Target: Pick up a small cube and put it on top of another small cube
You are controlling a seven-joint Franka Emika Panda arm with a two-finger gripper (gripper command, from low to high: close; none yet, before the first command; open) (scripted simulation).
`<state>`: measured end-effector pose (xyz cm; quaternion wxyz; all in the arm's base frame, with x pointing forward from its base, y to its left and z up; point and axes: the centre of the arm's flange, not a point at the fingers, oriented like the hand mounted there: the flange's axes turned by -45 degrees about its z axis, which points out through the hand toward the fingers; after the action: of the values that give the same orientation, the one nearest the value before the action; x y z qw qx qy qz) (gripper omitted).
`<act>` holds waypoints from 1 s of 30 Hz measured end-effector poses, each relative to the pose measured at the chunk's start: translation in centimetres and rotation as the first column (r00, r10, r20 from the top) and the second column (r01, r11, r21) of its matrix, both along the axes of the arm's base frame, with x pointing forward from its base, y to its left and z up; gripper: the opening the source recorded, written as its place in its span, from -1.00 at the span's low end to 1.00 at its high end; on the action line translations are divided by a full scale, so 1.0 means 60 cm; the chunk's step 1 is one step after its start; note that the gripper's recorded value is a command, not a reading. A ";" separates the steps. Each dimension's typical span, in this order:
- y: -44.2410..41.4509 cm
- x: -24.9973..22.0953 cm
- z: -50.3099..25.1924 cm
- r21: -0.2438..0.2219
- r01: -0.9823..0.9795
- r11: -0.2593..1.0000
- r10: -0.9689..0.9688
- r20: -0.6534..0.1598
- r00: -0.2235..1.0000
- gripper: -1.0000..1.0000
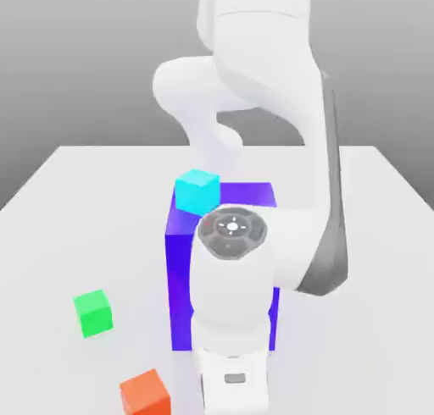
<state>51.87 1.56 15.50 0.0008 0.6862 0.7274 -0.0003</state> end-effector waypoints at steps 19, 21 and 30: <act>-0.112 -0.050 0.123 -0.087 -0.241 0.967 0.240 -0.031 0.970 -1.00; -0.173 -0.087 0.139 -0.096 -0.136 0.986 0.135 -0.021 0.991 -1.00; -0.370 -0.320 0.149 -0.006 0.434 0.901 -0.434 -0.001 0.901 -1.00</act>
<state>32.70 -20.66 24.43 0.0017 0.8308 0.5565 -0.0035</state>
